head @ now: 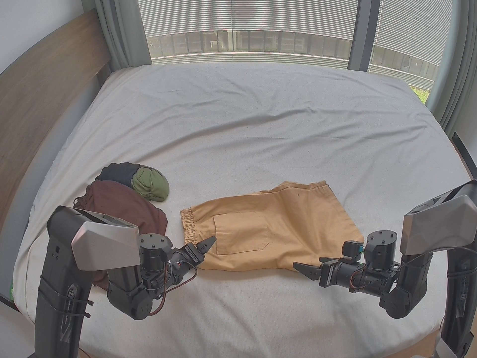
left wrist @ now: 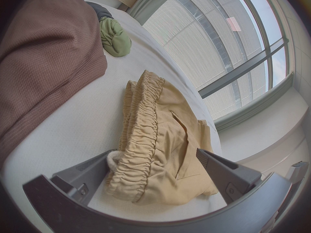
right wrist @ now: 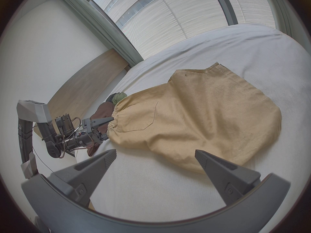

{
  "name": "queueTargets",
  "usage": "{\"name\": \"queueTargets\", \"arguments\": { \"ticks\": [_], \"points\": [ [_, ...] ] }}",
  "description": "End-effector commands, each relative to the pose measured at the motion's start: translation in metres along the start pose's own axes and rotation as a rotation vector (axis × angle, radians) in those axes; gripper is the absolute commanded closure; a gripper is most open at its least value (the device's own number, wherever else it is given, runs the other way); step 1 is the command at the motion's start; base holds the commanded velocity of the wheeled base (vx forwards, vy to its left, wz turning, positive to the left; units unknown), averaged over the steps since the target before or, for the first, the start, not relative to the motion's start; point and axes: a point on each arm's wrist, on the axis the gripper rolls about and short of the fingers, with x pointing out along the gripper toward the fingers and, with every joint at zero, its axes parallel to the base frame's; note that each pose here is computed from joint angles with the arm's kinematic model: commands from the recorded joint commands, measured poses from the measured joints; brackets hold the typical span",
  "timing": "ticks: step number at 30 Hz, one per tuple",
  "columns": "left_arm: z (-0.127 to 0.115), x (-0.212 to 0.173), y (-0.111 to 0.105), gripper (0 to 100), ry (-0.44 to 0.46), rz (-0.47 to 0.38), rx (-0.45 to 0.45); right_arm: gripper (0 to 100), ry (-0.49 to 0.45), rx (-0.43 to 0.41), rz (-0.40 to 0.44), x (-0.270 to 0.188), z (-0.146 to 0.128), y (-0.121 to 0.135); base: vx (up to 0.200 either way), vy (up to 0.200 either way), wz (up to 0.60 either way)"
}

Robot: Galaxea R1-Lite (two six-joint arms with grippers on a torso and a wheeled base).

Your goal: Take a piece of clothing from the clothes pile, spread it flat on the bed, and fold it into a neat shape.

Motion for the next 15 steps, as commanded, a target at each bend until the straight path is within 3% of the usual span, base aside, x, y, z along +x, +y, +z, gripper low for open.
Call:
{"name": "queueTargets", "arguments": {
  "ticks": [1,10,11,15],
  "points": [
    [0.0006,0.0008,-0.0010,0,-0.004,-0.005,0.002,0,-0.001,-0.001,0.002,0.0002,0.0004,0.0004,0.000,0.000,0.00],
    [0.0010,0.0020,-0.0014,0,-0.007,-0.008,0.001,0,0.001,0.000,0.003,0.0010,-0.0004,0.0008,0.000,0.000,0.00],
    [0.0009,0.0017,-0.0012,100,-0.007,-0.006,0.001,0,-0.001,0.000,0.003,0.0013,-0.0002,0.0009,0.000,0.000,0.00],
    [0.0010,0.0020,-0.0012,100,-0.007,-0.006,0.001,0,-0.006,0.000,0.003,0.0018,0.0010,0.0002,0.000,0.000,0.00]
  ]
}}
